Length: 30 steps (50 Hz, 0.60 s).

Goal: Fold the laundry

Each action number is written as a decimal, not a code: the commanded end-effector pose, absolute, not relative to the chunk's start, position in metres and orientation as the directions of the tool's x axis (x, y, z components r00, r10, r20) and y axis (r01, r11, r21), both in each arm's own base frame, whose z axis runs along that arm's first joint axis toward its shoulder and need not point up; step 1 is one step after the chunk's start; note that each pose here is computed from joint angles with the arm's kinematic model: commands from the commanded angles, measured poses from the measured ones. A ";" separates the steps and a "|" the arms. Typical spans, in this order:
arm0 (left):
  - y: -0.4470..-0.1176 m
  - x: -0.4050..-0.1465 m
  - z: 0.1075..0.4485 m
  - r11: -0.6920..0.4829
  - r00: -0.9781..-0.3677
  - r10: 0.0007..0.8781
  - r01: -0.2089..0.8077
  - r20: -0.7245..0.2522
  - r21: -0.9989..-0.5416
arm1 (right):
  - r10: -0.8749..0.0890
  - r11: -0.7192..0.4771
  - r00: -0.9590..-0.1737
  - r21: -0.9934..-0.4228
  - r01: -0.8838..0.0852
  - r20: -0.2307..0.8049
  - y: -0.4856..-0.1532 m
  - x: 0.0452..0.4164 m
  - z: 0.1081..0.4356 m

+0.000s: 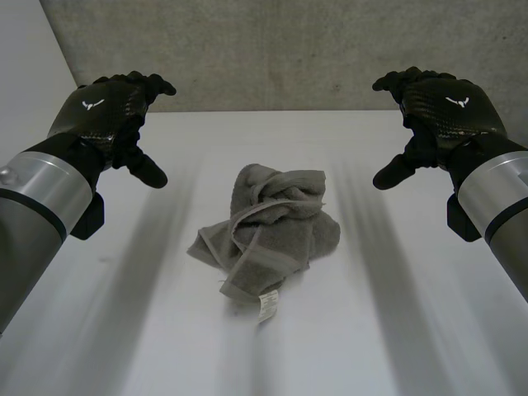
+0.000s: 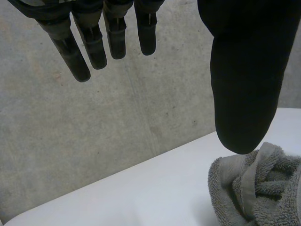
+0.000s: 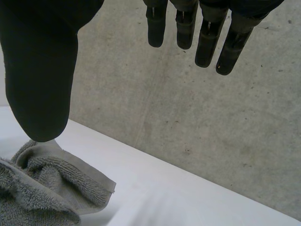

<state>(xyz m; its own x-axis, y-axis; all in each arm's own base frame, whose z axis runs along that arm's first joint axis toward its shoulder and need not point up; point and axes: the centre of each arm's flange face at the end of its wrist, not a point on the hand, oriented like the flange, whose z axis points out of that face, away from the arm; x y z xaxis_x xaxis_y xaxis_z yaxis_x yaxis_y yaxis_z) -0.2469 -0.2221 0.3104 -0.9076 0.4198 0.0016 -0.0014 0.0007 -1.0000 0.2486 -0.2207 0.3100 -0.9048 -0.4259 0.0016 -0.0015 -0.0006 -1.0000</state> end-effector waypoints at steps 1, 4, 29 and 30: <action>-0.245 -0.261 0.349 -0.102 -0.856 0.515 -0.113 0.045 -0.988 | -0.421 -0.099 -0.901 -0.993 -0.067 0.103 -0.279 0.260 0.312; -0.244 -0.262 0.350 -0.135 -0.853 0.521 -0.122 0.034 -0.983 | -0.423 -0.104 -0.900 -0.992 -0.065 0.103 -0.279 0.261 0.312; -0.246 -0.263 0.356 -0.157 -0.853 0.520 -0.137 0.036 -0.978 | -0.409 -0.107 -0.908 -0.993 -0.048 0.088 -0.283 0.258 0.319; -0.246 -0.263 0.356 -0.157 -0.853 0.520 -0.137 0.036 -0.978 | -0.409 -0.108 -0.908 -0.993 -0.048 0.088 -0.283 0.258 0.319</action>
<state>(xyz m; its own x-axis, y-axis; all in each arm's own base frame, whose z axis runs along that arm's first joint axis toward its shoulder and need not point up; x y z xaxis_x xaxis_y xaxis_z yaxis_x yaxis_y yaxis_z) -0.2583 -0.2377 0.3399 -0.8725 0.4880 0.0266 -0.0907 -0.1082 -0.9900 0.2565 -0.2625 0.3133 -0.9045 -0.4215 0.0654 -0.0393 -0.0703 -0.9968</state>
